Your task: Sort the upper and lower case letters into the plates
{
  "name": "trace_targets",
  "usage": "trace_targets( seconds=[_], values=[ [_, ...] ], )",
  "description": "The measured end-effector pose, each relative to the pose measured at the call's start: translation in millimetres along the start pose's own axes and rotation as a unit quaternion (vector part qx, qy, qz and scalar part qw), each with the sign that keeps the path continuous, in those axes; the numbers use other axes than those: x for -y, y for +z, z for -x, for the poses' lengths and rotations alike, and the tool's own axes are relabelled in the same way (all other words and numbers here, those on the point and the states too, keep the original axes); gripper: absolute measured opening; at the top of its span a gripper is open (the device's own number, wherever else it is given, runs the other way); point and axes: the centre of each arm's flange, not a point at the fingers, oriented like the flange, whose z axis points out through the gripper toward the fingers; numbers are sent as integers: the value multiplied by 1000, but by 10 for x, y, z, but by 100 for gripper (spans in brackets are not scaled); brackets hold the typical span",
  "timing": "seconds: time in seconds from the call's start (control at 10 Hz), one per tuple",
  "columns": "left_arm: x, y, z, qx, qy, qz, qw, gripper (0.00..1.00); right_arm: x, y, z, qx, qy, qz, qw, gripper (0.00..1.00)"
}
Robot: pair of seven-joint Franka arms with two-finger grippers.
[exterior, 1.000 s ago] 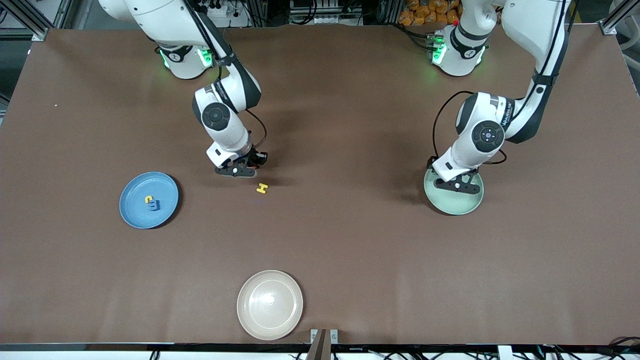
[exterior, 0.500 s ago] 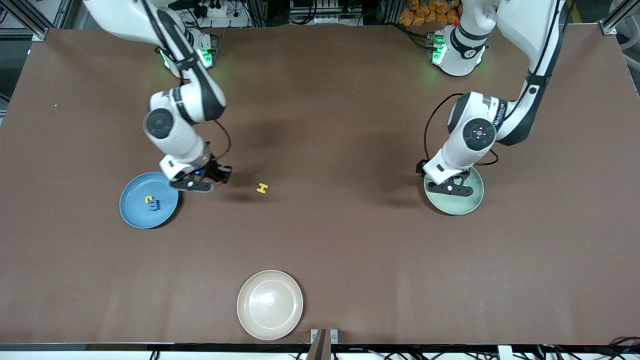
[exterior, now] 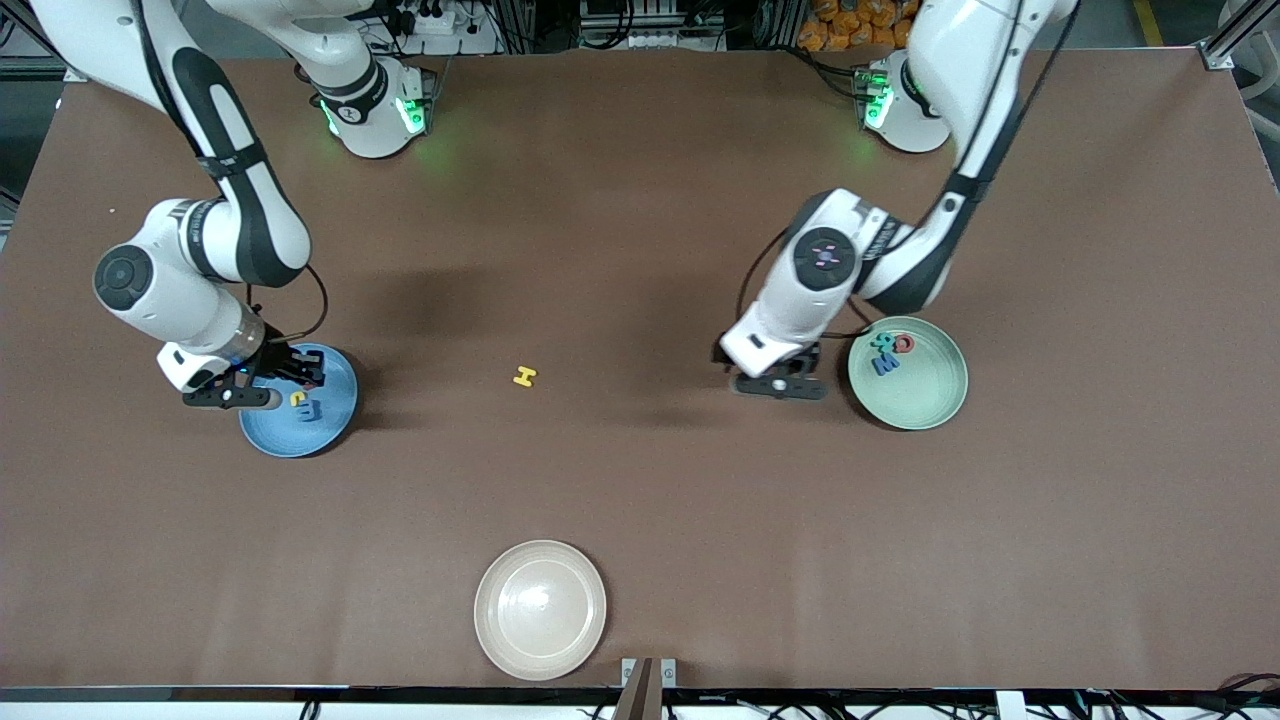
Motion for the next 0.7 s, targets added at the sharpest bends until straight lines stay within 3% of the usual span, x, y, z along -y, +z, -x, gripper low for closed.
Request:
trace_targets(
  seconds=[0.3, 0.4, 0.5, 0.7],
  values=[
    [-988, 110, -80, -37, 32, 32, 998, 100, 10, 50, 16, 5, -2, 1, 1000, 67],
    [-1200, 278, -64, -65, 49, 33, 996, 100, 2, 42, 11, 5, -1, 1, 1000, 78],
    [-1377, 470, -8, -97, 68, 33, 992, 100, -9, 19, 1, 2, 0, 1, 1000, 96],
    [-1755, 779, 148, -148, 107, 45, 982, 100, -34, -141, -30, -9, 1, 1, 1000, 100]
  ],
)
